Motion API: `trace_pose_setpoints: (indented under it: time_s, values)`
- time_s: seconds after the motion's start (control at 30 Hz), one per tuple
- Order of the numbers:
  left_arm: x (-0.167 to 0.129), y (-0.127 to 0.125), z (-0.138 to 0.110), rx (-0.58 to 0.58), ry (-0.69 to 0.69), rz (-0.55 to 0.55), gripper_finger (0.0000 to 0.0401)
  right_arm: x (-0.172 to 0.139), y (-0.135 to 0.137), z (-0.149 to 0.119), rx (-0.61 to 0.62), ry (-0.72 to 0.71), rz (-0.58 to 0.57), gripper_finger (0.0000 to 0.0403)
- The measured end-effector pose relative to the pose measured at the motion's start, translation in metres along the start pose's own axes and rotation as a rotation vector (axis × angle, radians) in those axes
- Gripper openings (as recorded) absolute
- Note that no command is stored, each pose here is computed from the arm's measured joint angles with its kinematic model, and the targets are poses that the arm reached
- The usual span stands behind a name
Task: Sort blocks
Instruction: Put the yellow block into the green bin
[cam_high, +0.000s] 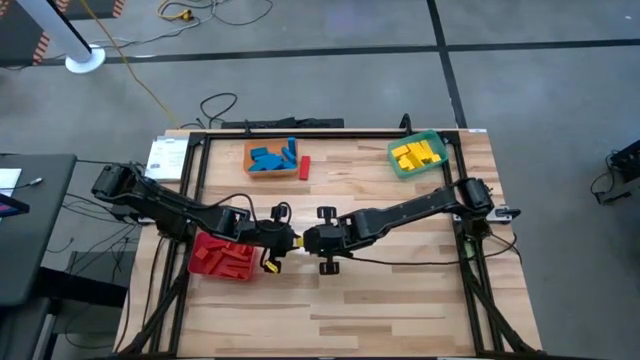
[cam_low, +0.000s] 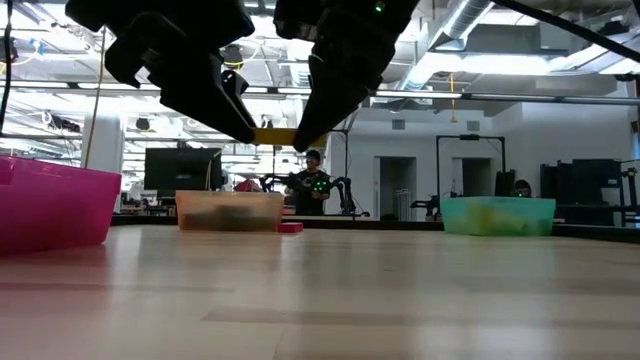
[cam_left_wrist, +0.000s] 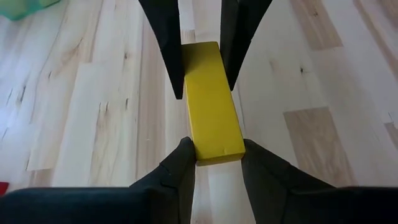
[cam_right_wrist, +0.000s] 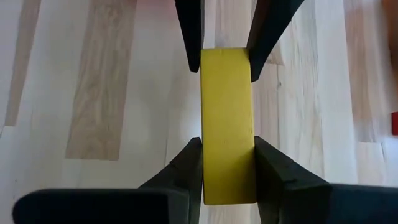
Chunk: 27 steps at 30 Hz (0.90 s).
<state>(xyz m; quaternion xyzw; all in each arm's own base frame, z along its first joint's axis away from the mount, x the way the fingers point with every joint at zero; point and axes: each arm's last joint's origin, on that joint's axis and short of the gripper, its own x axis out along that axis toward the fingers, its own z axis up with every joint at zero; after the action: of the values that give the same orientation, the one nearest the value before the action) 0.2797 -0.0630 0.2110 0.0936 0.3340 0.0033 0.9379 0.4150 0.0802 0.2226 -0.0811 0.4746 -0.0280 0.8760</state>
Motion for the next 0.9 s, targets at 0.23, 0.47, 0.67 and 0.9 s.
trace_pose_setpoints:
  time_s: [0.23, 0.47, 0.67, 0.9]
  values:
    - [-0.001, 0.001, 0.0, 0.016, -0.003, 0.009, 0.0156, -0.001, -0.005, -0.009, 0.044, 0.088, -0.032, 0.0113]
    - [-0.017, 0.006, 0.003, -0.007, -0.014, 0.042, 0.0224, -0.009, -0.025, -0.025, 0.128, 0.258, -0.14, 0.0113]
    - [-0.038, 0.009, 0.001, -0.063, 0.014, 0.038, 0.0235, -0.022, -0.056, -0.043, 0.219, 0.442, -0.266, 0.0113]
    - [-0.042, -0.009, -0.016, -0.038, 0.086, -0.011, 0.0235, -0.053, -0.113, -0.064, 0.355, 0.625, -0.419, 0.0113]
